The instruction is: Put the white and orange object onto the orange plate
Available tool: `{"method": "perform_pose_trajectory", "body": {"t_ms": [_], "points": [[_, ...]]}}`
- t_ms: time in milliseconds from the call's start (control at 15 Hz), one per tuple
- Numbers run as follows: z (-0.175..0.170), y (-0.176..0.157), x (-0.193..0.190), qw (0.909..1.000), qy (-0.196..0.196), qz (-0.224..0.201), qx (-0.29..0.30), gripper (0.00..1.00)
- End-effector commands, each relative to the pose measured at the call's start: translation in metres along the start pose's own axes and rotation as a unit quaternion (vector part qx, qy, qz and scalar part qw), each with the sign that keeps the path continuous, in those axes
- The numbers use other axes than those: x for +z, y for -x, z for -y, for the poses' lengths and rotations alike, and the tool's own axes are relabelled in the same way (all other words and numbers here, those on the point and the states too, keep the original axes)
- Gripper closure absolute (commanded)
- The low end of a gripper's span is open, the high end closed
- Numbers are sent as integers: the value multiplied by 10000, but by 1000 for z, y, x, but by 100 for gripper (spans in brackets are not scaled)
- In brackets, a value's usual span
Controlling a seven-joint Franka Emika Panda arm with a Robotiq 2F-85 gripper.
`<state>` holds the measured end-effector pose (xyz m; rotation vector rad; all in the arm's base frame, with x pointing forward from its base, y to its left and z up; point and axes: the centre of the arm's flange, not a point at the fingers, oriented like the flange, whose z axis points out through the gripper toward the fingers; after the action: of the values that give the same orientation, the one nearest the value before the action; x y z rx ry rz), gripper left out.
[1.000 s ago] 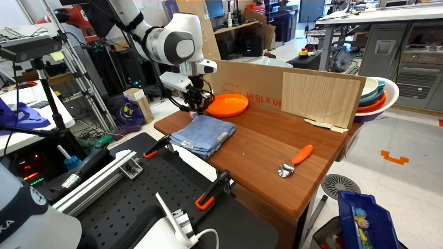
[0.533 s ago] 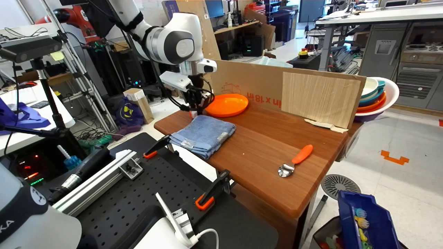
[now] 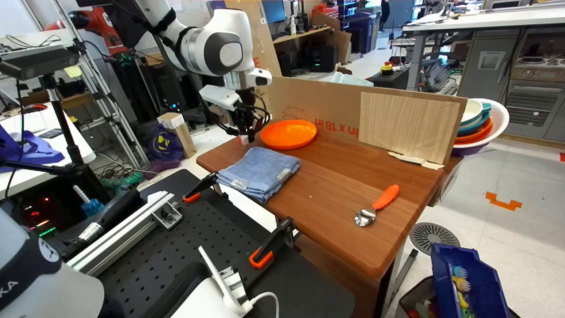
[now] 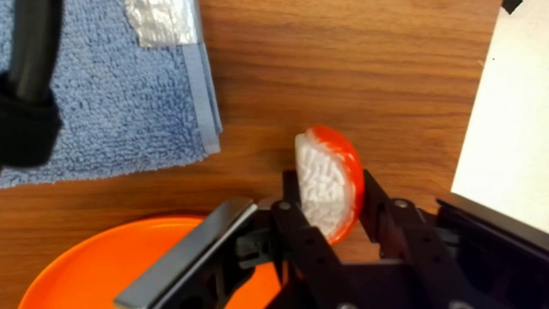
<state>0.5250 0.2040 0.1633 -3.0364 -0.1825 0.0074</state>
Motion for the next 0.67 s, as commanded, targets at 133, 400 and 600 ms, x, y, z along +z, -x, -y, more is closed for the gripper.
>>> {"method": "perform_pose_trajectory", "body": {"t_ms": [133, 400, 600], "points": [[9, 1, -58, 9997, 17, -230, -118, 89], [3, -16, -97, 9990, 34, -447, -53, 89], [-15, -33, -113, 9986, 47, -521, 91, 89]]}}
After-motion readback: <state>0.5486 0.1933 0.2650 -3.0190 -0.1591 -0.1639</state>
